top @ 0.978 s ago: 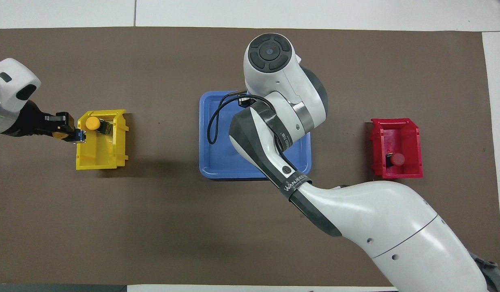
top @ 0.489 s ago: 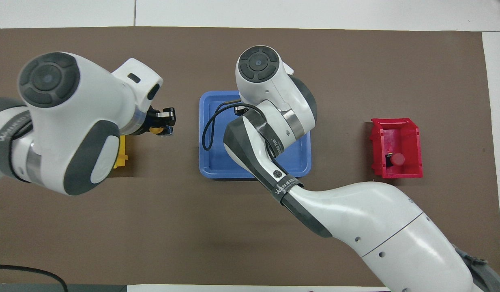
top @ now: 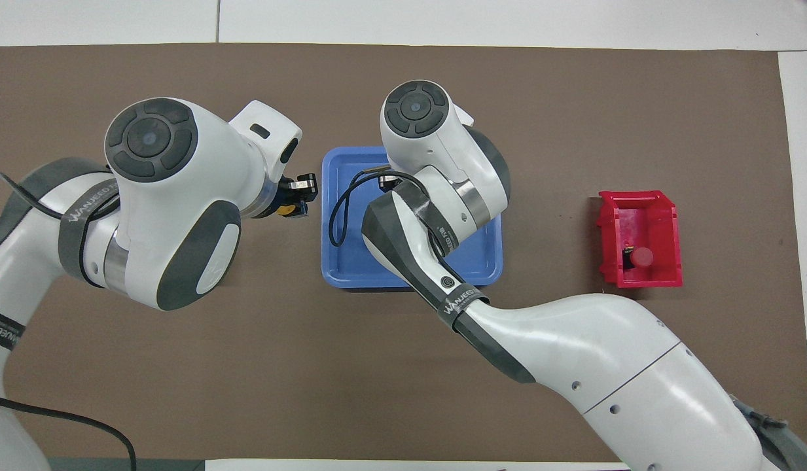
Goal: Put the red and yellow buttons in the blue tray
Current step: 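Carry the buttons into the blue tray with both grippers and release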
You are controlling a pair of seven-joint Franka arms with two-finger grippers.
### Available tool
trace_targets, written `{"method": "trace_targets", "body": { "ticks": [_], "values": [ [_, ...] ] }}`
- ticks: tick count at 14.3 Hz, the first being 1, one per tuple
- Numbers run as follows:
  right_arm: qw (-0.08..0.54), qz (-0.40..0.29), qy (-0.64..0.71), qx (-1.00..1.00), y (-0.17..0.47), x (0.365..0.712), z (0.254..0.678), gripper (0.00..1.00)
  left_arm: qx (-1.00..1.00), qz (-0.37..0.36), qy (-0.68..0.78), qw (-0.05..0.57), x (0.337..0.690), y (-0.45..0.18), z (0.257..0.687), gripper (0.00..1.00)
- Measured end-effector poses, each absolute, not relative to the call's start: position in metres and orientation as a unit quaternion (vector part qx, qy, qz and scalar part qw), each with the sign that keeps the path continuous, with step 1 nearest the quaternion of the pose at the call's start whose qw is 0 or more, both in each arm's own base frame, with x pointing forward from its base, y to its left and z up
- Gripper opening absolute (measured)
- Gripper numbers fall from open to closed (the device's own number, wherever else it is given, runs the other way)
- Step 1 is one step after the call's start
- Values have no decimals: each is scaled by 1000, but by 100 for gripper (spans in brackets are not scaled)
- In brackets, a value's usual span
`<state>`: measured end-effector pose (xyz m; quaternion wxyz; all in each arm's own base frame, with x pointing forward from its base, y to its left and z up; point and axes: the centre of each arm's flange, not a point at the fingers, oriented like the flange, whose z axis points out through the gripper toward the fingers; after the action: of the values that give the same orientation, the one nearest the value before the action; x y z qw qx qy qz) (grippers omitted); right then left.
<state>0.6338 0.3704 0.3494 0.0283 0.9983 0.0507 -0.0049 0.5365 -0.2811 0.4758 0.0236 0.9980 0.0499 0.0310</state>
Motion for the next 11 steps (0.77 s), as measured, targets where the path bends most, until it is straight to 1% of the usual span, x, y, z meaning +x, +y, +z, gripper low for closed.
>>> {"method": "trace_targets", "body": {
  "ticks": [2, 4, 6, 7, 9, 11],
  "values": [
    [20, 15, 41, 999, 359, 641, 375, 99, 998, 34, 50, 25, 537, -281, 476, 41],
    [15, 37, 16, 999, 326, 651, 422, 100, 997, 37, 56, 38, 538, -286, 477, 41],
    [25, 31, -20, 999, 272, 654, 468, 100, 996, 42, 59, 50, 540, -308, 473, 41],
    [32, 23, -27, 999, 241, 653, 481, 100, 996, 40, 58, 51, 541, -325, 468, 41],
    [40, 3, -15, 999, 171, 642, 490, 100, 996, 33, 58, 51, 547, -361, 446, 41],
    [15, -27, -10, 999, 108, 623, 485, 100, 997, 26, 59, 49, 559, -383, 418, 41]
  ]
}}
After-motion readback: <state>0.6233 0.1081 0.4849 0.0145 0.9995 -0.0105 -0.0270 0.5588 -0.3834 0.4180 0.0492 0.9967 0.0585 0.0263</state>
